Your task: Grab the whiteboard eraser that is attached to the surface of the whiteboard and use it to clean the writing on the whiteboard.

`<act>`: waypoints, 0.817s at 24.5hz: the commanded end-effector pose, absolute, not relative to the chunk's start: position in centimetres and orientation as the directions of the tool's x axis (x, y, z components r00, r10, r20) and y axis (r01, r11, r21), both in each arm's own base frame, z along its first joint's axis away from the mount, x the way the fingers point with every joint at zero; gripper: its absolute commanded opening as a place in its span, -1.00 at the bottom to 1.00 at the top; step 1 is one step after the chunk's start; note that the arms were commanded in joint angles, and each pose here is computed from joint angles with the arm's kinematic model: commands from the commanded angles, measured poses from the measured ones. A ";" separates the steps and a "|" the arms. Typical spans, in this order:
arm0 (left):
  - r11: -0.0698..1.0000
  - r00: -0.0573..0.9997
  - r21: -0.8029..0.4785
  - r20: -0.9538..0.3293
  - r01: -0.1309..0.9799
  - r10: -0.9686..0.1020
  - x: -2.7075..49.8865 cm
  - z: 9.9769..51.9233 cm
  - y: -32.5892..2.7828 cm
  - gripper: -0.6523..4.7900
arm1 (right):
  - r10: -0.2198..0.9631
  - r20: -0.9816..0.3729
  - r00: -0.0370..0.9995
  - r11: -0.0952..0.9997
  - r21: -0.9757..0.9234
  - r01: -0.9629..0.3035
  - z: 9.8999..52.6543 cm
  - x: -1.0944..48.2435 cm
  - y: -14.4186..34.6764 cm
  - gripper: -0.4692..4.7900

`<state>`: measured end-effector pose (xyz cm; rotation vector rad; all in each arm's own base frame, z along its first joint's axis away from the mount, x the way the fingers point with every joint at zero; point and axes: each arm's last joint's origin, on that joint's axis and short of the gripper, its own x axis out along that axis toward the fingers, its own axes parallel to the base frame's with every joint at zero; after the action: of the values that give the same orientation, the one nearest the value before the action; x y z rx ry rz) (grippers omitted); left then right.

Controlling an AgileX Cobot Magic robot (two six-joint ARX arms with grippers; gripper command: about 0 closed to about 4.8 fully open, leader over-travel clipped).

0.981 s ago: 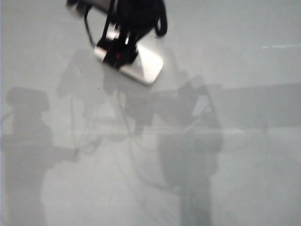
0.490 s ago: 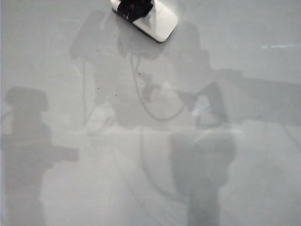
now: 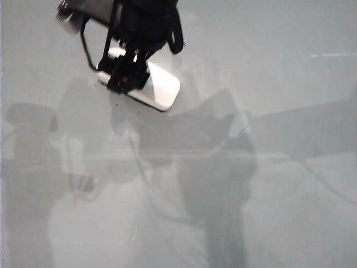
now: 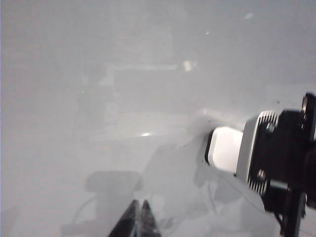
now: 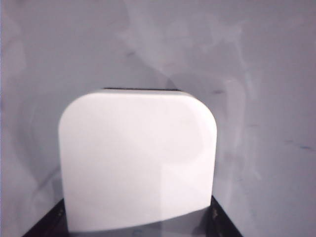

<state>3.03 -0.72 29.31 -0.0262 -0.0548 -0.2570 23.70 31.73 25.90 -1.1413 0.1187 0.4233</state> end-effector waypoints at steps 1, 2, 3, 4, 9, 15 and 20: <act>0.967 0.964 -0.009 0.075 0.255 -0.254 2.9 29.6 -0.7 -0.78 | 0.228 -0.263 0.937 0.380 -0.863 -0.334 26.9 22.7 32.0 -0.16; 0.967 0.964 -0.009 0.075 0.255 -0.254 2.9 29.6 -0.7 -0.78 | 0.211 -0.254 0.944 0.384 -0.866 -0.320 27.2 22.5 32.0 -0.16; 0.967 0.964 -0.009 0.075 0.255 -0.254 2.9 29.6 -0.7 -0.78 | 0.196 -0.252 0.948 0.384 -0.870 -0.310 27.4 22.3 31.8 -0.16; 0.967 0.964 -0.009 0.075 0.256 -0.254 2.9 29.6 -0.7 -0.78 | 0.180 -0.257 0.950 0.381 -0.872 -0.308 27.8 22.0 31.5 -0.16; 0.966 0.963 -0.009 0.075 0.259 -0.257 2.9 29.6 -0.7 -0.78 | 0.133 -0.282 0.950 0.504 -0.807 -0.310 30.5 19.8 27.5 -0.19; 0.966 0.963 -0.009 0.075 0.258 -0.257 2.9 29.6 -0.7 -0.78 | 0.081 -0.181 0.980 0.621 -0.760 -0.191 33.2 16.1 19.9 -0.26; 0.966 0.963 -0.009 0.075 0.259 -0.258 2.9 29.6 -0.7 -0.78 | 0.001 -0.117 0.993 0.675 -0.733 -0.087 34.7 17.4 16.9 -0.26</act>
<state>3.03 -0.72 29.32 -0.0261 -0.0551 -0.2570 16.84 17.19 34.34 -0.8466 0.1314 0.0764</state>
